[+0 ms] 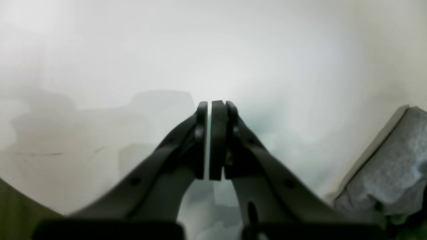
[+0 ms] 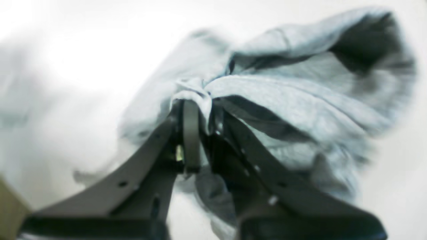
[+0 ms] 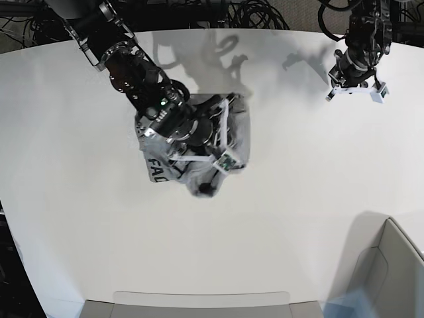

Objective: Fold the T-shirt properly
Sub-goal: 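Lift the bundled shirt with the right gripper and fold it over, then grasp the bundle with both grippers and press it into a square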

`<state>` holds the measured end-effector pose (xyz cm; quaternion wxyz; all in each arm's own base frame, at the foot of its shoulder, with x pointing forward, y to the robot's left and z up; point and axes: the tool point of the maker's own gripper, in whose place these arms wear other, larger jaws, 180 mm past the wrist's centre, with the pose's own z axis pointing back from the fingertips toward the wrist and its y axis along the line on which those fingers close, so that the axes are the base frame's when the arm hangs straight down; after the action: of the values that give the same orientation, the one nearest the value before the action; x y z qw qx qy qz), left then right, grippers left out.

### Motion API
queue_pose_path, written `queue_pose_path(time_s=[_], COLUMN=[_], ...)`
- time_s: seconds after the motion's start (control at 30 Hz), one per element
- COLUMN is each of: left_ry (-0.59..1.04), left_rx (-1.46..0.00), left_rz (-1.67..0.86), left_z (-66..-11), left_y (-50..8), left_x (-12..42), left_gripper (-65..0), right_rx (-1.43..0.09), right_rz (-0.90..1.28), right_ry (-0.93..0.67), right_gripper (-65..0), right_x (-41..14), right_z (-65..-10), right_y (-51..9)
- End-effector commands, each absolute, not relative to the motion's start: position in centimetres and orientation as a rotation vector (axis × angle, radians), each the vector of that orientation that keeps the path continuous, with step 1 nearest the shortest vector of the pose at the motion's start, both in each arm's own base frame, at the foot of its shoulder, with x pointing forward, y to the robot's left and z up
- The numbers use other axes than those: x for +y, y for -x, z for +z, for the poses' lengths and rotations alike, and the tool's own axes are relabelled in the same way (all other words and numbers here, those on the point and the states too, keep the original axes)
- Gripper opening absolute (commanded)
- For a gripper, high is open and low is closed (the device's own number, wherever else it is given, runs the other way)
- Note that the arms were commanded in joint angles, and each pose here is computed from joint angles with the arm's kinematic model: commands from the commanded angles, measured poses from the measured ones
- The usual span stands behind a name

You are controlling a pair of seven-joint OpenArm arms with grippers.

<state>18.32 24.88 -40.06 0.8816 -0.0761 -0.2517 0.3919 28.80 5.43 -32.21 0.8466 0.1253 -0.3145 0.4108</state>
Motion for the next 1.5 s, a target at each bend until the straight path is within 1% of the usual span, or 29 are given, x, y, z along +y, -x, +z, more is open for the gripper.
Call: queue_pose_path(time_s=[0.0,0.1,0.13,0.23,0.3,0.37,0.4,0.43,0.53,0.6,0.7,0.73,0.8,0.87,1.0,1.17,1.23,1.33,1.4,1.47], left_ry=[0.148,0.150,0.151,0.157,0.159,0.164,0.167,0.171,0.176,0.177,0.177,0.177,0.179,0.189,0.195,0.197,0.197,0.197,0.197,0.197], left_rx=[-0.558,-0.557,-0.556,-0.544,-0.539,-0.534,-0.536,-0.545,-0.555,-0.556,-0.556,-0.558,-0.557,-0.569,-0.579,-0.578,-0.578,-0.578,-0.578,-0.578], left_rz=[0.803,0.803,0.802,0.782,0.776,0.770,0.768,0.767,0.768,0.768,0.768,0.768,0.769,0.769,0.768,0.769,0.769,0.769,0.769,0.769], left_z=[-39.3,-39.3,-39.4,-39.6,-39.7,-39.8,-39.8,-39.6,-39.4,-39.4,-39.4,-39.4,-39.4,-39.1,-38.8,-38.9,-38.9,-38.9,-38.9,-38.9], left_y=[-18.8,-18.8,-18.8,-18.7,-18.7,-18.7,-18.8,-19.2,-19.6,-19.7,-19.7,-19.7,-19.7,-20.3,-20.8,-20.8,-20.8,-20.8,-20.8,-20.8], left_x=[25.4,25.3,25.2,24.6,24.3,24.0,23.9,23.9,23.9,23.9,23.9,23.9,23.8,23.7,23.7,23.6,23.6,23.6,23.6,23.6], left_gripper=[-63.2,-63.2,-63.2,-63.2,-63.2,-63.2,-63.2,-63.2,-63.2,-63.2,-63.2,-63.2,-63.2,-63.2,-63.2,-63.2,-63.2,-63.2,-63.2,-63.2], right_rx=[-0.701,-0.615,-0.604,-0.605,-0.626,-0.662,-0.687,-0.711,-0.820,-0.887,-0.941,-0.942,-0.926,-0.875,-0.823,-0.752,-0.684,-0.548,-0.473,-0.446], right_rz=[0.902,0.970,0.976,0.967,1.000,1.021,1.027,1.034,1.017,0.962,0.812,0.758,0.677,0.636,0.596,0.562,0.561,0.715,0.894,1.096], right_ry=[-0.275,-0.242,-0.247,-0.264,-0.274,-0.293,-0.305,-0.315,-0.359,-0.375,-0.363,-0.348,-0.317,-0.254,-0.207,-0.209,-0.224,-0.244,-0.259,-0.286], right_gripper=[-65.0,-65.0,-63.3,-50.2,-41.6,-34.8,-32.7,-32.3,-35.7,-40.8,-53.0,-57.9,-65.0,-65.0,-65.0,-65.0,-65.0,-65.0,-65.0,-65.0], right_x=[6.7,7.5,7.8,8.4,8.9,9.7,10.0,10.3,10.7,9.8,6.6,5.3,2.9,0.0,-2.6,-3.0,-2.3,1.3,4.8,7.9], right_z=[-31.2,-33.7,-34.0,-33.9,-33.2,-32.1,-31.3,-30.5,-27.0,-25.0,-23.4,-23.5,-24.2,-25.7,-27.3,-29.6,-31.7,-35.4,-37.3,-37.8], right_y=[-29.5,-28.7,-28.4,-28.2,-27.9,-27.6,-27.4,-27.3,-27.1,-27.5,-29.3,-30.0,-30.9,-31.1,-30.6,-30.6,-30.6,-28.2,-25.2,-22.0])
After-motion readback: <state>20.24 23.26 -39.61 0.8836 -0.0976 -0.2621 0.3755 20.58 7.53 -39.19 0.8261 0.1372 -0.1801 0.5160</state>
